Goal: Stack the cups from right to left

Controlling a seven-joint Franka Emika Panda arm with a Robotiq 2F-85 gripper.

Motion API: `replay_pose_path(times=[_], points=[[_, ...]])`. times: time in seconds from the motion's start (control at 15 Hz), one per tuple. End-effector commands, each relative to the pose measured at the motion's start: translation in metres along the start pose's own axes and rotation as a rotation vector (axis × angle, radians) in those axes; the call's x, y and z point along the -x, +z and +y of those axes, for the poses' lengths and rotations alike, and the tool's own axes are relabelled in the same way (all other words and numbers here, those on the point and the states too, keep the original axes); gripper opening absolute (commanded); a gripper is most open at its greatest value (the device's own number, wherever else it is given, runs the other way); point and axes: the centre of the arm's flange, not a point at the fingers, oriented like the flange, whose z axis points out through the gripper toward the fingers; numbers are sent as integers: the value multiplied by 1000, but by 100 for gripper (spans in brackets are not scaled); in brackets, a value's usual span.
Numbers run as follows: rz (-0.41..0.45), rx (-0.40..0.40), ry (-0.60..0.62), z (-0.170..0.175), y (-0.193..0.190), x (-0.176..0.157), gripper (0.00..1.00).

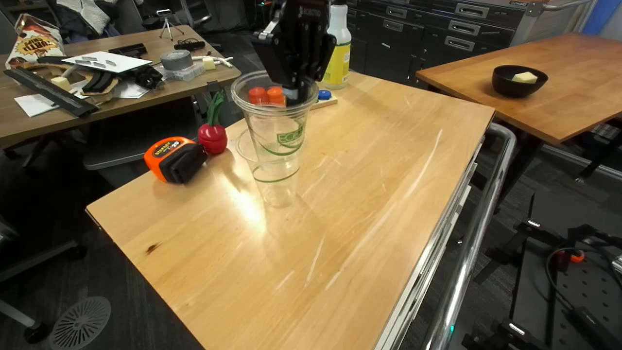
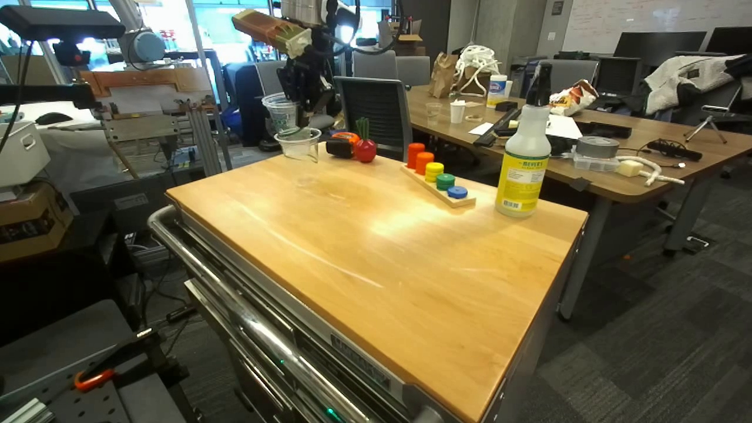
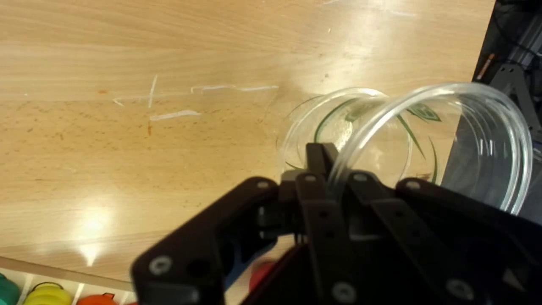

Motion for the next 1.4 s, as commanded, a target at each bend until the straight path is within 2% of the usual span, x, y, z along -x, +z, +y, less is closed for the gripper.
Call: replay_pose_path(times=[0.0, 0.4, 0.6, 1.0, 1.33], points=[[22, -16, -41, -8, 8, -6, 30], [51, -22, -76, -19, 2, -6, 76], [64, 4, -74, -19, -5, -5, 97], [48, 106, -34, -12, -30, 11, 100], [69, 144, 26, -9, -72, 48, 100]])
